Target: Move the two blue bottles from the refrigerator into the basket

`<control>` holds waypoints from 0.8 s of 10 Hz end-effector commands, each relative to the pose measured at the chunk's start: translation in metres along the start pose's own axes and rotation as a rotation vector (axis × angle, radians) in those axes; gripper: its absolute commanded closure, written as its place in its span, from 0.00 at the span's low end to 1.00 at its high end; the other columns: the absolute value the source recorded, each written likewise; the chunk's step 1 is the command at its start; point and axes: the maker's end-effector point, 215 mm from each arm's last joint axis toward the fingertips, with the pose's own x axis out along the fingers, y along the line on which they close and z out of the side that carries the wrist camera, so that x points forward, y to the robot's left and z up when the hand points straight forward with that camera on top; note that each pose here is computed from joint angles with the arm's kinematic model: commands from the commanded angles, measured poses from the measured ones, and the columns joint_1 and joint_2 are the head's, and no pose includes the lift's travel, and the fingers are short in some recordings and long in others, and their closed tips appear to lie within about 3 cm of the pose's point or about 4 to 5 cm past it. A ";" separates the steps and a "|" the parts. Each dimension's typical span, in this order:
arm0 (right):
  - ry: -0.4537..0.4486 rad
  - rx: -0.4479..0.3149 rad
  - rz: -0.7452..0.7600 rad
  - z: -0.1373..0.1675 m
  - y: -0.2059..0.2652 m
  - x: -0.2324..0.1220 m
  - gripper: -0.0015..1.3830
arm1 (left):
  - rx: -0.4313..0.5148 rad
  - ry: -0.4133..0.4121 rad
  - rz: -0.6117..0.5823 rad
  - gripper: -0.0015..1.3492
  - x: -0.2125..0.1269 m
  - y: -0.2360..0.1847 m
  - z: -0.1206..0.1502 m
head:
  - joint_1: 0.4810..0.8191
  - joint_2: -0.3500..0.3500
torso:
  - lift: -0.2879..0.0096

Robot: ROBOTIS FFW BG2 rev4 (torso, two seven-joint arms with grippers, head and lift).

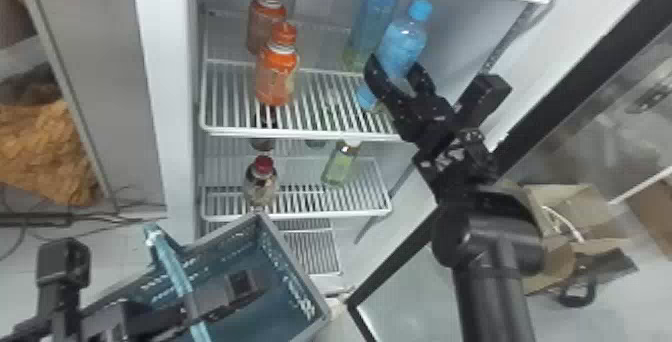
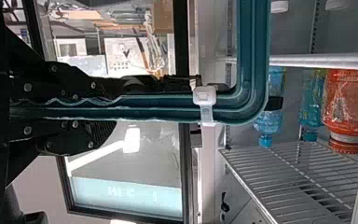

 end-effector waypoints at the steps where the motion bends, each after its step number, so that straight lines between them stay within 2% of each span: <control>1: 0.024 0.023 0.002 -0.008 0.000 0.001 0.62 | -0.001 -0.001 0.000 0.89 0.000 0.001 0.000 | 0.63 0.00 | 0.93; 3: 0.037 0.014 0.005 -0.012 0.003 -0.002 0.93 | 0.001 0.000 0.000 0.89 0.000 0.000 0.001 | 0.63 0.00 | 0.93; 5: 0.032 0.030 0.001 -0.010 0.003 -0.007 0.92 | 0.000 -0.001 -0.002 0.89 0.000 -0.001 0.001 | 0.63 0.00 | 0.93; 8: -0.006 0.022 0.012 0.012 0.010 -0.026 0.92 | 0.001 0.000 0.000 0.89 0.000 0.000 0.000 | 0.63 0.00 | 0.93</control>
